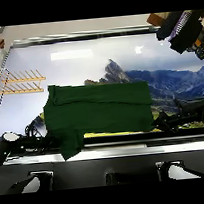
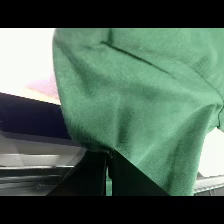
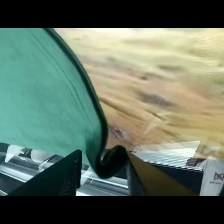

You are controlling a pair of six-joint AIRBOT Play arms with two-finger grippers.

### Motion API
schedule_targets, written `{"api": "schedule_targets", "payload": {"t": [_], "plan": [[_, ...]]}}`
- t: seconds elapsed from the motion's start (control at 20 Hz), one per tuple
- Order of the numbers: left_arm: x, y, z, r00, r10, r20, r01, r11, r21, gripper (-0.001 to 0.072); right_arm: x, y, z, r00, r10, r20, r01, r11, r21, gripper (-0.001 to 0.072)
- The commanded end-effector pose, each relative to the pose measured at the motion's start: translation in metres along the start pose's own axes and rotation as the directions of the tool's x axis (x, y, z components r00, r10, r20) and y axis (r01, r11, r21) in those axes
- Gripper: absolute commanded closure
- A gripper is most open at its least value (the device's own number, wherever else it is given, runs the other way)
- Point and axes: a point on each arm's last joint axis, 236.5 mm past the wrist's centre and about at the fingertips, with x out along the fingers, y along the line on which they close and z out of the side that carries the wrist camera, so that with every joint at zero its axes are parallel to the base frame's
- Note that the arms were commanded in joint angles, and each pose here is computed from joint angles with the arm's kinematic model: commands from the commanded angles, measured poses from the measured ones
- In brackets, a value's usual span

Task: Fold the clothes and pants, and hang the long-sleeved shirts on hangers.

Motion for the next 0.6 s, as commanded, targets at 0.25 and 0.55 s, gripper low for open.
{"api": "schedule_targets", "payload": {"t": [0.25, 0.55], "plan": [[-0.009, -0.008, 0.000, 1.000, -0.007, -0.009, 0.007, 0.999, 0.032, 0.0688, -0.004, 0.012, -0.021, 0.996, 0.042, -0.076, -0.045, 0.998, -0.046, 0.0682], [-0.069, -0.031, -0.007, 0.997, 0.059, 0.053, -0.068, 0.981, 0.179, 0.0690, -0.037, 0.039, -0.063, 0.989, 0.067, -0.133, -0.078, 0.994, -0.078, 0.0685]]}}
